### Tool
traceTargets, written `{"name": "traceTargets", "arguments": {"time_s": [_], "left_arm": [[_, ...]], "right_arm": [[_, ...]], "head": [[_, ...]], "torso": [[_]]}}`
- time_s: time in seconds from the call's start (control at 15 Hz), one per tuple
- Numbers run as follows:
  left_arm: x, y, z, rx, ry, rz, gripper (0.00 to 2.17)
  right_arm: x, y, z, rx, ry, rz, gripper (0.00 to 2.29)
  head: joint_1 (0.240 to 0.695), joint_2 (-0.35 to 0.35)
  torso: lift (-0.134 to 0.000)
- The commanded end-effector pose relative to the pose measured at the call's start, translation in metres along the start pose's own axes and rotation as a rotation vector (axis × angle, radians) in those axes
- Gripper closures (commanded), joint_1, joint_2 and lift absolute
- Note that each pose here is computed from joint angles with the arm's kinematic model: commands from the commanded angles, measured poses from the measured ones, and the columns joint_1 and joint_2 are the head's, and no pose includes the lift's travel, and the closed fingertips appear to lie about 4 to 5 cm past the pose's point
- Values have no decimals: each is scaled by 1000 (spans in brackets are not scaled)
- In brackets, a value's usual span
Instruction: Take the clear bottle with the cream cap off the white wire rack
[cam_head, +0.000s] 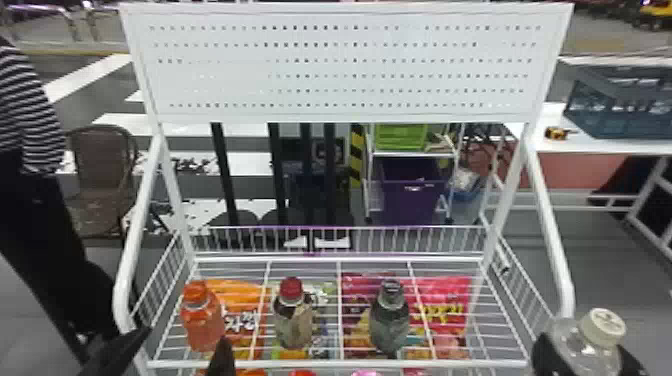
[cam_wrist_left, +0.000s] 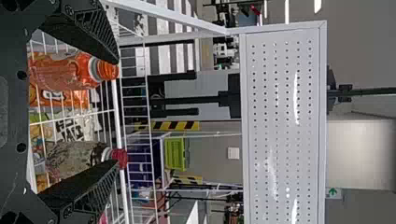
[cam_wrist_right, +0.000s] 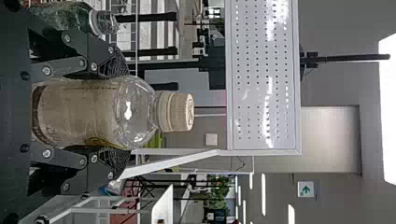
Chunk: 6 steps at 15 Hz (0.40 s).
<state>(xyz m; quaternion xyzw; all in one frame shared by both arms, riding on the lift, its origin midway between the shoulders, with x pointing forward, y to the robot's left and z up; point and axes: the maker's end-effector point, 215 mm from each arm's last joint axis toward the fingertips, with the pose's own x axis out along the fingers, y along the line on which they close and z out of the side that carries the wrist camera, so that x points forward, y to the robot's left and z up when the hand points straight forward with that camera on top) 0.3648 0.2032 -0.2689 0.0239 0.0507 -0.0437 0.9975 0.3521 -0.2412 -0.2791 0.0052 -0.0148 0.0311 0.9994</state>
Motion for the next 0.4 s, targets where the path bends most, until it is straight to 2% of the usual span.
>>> {"name": "traceTargets", "arguments": {"time_s": [0.0, 0.33], "left_arm": [[0, -1, -1, -1, 2, -1, 134], [0, -2, -3, -8, 5, -3, 134]], "right_arm": [[1, 0, -2, -3, 6, 0, 1865], [1, -1, -6, -2, 18, 0, 1865]], "head": [[499, 0], [499, 0]], "torso": [[0], [0]]}}
